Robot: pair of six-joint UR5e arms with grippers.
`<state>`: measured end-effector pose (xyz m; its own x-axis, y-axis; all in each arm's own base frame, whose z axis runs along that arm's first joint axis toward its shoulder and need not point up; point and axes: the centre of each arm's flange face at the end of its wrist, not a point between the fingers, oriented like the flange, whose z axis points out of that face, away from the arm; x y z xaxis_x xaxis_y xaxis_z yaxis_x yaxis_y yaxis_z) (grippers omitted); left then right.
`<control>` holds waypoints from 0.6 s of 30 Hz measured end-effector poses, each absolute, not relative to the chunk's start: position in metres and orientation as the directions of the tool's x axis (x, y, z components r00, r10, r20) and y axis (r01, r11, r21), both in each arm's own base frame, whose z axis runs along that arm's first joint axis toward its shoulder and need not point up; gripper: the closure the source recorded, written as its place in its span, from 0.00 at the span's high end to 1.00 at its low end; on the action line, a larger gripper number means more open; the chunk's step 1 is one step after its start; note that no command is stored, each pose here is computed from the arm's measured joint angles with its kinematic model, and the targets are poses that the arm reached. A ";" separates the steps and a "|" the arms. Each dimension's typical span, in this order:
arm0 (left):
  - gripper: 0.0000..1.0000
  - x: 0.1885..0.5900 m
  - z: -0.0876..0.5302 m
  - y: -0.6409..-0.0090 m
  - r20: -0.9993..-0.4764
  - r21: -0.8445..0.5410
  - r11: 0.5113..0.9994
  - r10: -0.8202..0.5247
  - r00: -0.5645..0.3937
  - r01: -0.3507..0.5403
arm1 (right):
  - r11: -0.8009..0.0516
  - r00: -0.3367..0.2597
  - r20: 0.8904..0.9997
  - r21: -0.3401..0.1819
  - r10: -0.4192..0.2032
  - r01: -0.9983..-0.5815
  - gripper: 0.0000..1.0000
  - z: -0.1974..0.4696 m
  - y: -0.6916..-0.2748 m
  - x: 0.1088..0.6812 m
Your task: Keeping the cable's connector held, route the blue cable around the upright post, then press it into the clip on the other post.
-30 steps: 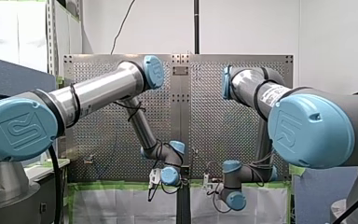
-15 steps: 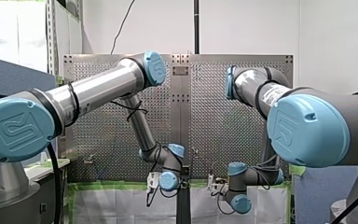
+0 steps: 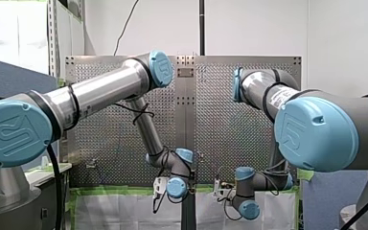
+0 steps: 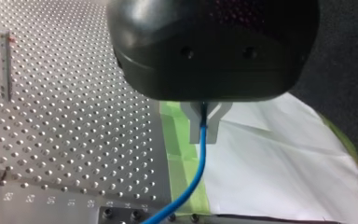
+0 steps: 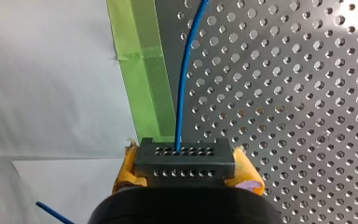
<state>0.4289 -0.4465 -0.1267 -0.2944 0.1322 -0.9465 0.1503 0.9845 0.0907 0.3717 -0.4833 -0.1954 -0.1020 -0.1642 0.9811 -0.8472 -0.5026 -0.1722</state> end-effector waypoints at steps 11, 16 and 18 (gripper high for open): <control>0.00 0.429 -0.088 -0.459 -0.960 0.113 0.989 0.132 -0.246 0.091 | -0.507 -0.102 0.981 -0.172 -0.162 -0.845 0.00 -0.196 -0.481 0.371; 0.16 0.431 -0.085 -0.456 -0.956 0.151 0.986 0.165 -0.242 0.076 | -0.507 -0.104 0.981 -0.173 -0.161 -0.844 0.00 -0.196 -0.482 0.371; 0.20 0.432 -0.084 -0.454 -0.954 0.165 0.984 0.176 -0.242 0.065 | -0.507 -0.105 0.981 -0.173 -0.160 -0.845 0.00 -0.195 -0.482 0.371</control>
